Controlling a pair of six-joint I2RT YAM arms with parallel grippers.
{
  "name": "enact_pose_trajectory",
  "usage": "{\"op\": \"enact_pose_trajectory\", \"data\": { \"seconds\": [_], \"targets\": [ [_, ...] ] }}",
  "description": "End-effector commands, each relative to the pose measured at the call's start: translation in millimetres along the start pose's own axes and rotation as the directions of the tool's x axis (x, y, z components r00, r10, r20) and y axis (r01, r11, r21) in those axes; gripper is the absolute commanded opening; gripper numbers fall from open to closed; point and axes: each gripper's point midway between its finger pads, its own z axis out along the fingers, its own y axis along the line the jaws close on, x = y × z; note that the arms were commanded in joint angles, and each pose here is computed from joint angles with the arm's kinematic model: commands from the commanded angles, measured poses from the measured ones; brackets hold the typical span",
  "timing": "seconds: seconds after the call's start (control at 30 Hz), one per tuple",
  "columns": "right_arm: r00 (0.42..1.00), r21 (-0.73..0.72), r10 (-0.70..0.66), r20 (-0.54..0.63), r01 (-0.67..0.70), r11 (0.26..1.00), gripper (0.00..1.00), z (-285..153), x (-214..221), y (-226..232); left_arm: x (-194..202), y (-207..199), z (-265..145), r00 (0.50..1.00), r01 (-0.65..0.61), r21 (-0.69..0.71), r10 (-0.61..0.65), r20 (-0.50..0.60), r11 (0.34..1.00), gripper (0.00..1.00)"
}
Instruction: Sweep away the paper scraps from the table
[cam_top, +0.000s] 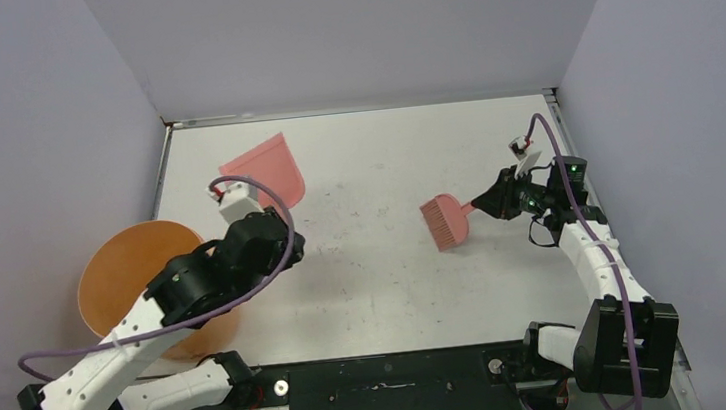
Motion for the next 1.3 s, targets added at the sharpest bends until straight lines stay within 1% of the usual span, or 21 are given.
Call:
{"op": "enact_pose_trajectory", "data": {
  "seconds": [0.0, 0.2, 0.3, 0.37, 0.53, 0.63, 0.67, 0.73, 0.83, 0.93, 1.0, 1.03, 1.1, 1.17, 1.2, 1.27],
  "targets": [
    [0.997, -0.012, -0.065, 0.051, 0.066, 0.998, 0.05, -3, -12, 2, 38, -9, 16, 0.974, -0.160, 0.019, 0.161, -0.161, 0.987, 0.00],
    [0.996, -0.005, -0.064, 0.062, 0.064, 0.998, 0.05, -6, -14, 1, 84, 1, 41, 0.902, -0.328, -0.029, 0.304, -0.306, 0.944, 0.00],
    [0.996, -0.009, -0.061, 0.062, 0.062, 0.998, 0.05, -6, -14, 1, 103, 7, 52, 0.852, -0.416, -0.050, 0.370, -0.371, 0.908, 0.00],
    [0.996, -0.016, -0.069, 0.055, 0.070, 0.997, 0.05, -8, -17, 4, 115, 8, 57, 0.818, -0.454, -0.040, 0.399, -0.414, 0.890, 0.00],
    [0.970, 0.002, -0.245, 0.007, 0.245, 0.970, 0.05, -22, -36, 7, 150, 16, 72, 0.718, -0.533, -0.008, 0.447, -0.534, 0.846, 0.00],
    [0.923, 0.062, -0.382, -0.040, 0.384, 0.921, 0.05, -36, -51, 2, 181, 26, 82, 0.637, -0.558, 0.011, 0.437, -0.634, 0.830, 0.00],
    [0.898, 0.093, -0.438, -0.051, 0.440, 0.893, 0.05, -43, -58, 0, 190, 29, 84, 0.610, -0.566, 0.021, 0.436, -0.662, 0.824, 0.00],
    [0.836, 0.158, -0.543, -0.078, 0.548, 0.822, 0.05, -56, -72, -3, 206, 28, 87, 0.571, -0.568, 0.052, 0.439, -0.694, 0.821, 0.00],
    [0.727, 0.265, -0.671, -0.143, 0.682, 0.682, 0.05, -73, -88, -12, 219, 18, 95, 0.557, -0.542, 0.096, 0.442, -0.704, 0.835, 0.00],
    [0.618, 0.335, -0.743, -0.258, 0.778, 0.531, 0.05, -82, -92, -28, 227, 8, 101, 0.549, -0.517, 0.128, 0.443, -0.709, 0.846, 0.00],
    [0.536, 0.395, -0.764, -0.360, 0.829, 0.396, 0.06, -90, -92, -42, 234, 7, 104, 0.528, -0.519, 0.142, 0.446, -0.722, 0.843, 0.00],
    [0.496, 0.417, -0.774, -0.394, 0.847, 0.330, 0.06, -93, -91, -45, 236, 7, 105, 0.519, -0.523, 0.146, 0.450, -0.727, 0.840, 0.00],
    [0.432, 0.439, -0.790, -0.435, 0.868, 0.233, 0.07, -96, -87, -48, 238, 8, 107, 0.506, -0.529, 0.155, 0.457, -0.731, 0.834, 0.00],
    [0.390, 0.425, -0.805, -0.447, 0.884, 0.192, 0.07, -94, -76, -46, 239, 7, 111, 0.501, -0.535, 0.157, 0.461, -0.732, 0.830, 0.00],
    [0.372, 0.403, -0.815, -0.445, 0.895, 0.189, 0.08, -89, -68, -44, 239, 6, 113, 0.503, -0.536, 0.155, 0.462, -0.731, 0.830, 0.00],
    [0.358, 0.360, -0.819, -0.449, 0.911, 0.201, 0.08, -80, -50, -43, 238, 2, 118, 0.506, -0.533, 0.159, 0.464, -0.727, 0.831, 0.00]
  ]
}}
